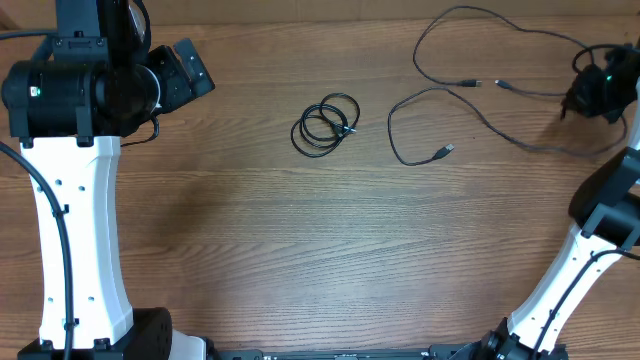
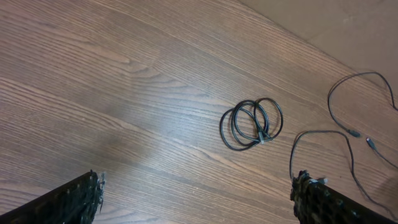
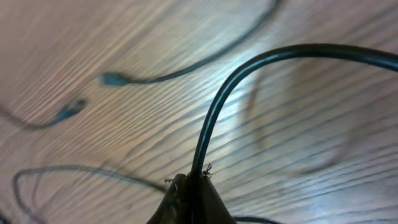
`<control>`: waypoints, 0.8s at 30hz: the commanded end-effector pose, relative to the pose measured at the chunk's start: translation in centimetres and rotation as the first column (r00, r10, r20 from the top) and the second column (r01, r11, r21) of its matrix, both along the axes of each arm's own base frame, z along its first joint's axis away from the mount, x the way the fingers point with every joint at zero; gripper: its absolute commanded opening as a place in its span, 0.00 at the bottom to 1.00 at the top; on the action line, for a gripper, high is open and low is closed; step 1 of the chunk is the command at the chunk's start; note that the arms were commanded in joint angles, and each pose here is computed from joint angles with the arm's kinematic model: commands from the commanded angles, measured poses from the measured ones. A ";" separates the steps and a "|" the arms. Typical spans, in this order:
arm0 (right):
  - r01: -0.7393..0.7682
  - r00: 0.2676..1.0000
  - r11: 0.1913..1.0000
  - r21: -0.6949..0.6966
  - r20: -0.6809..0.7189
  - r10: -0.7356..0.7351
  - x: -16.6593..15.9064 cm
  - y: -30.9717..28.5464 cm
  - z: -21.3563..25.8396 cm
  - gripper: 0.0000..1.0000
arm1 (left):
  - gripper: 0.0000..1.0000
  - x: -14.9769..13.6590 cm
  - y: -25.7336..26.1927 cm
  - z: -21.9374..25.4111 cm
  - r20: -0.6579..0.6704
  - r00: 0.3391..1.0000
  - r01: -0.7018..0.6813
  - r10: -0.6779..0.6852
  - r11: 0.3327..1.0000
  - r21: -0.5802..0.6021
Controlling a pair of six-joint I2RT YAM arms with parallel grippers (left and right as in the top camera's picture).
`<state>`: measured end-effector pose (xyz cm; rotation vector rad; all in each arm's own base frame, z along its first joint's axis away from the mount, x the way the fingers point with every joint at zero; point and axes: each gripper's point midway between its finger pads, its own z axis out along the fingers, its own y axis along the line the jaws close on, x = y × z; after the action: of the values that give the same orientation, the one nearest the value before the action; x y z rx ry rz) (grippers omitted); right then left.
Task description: Untangle cables
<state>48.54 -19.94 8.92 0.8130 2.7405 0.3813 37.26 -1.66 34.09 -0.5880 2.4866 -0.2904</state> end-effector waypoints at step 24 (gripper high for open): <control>-0.210 0.974 0.967 0.143 0.114 0.195 1.3 7.3 3.3 0.75 | 1.00 0.1 -0.1 -0.4 -0.012 1.000 -0.004 0.004 1.000 -0.008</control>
<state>49.10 -15.09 9.90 0.5579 2.7948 0.5134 37.26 -1.66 34.05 -0.5884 2.4880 -0.2900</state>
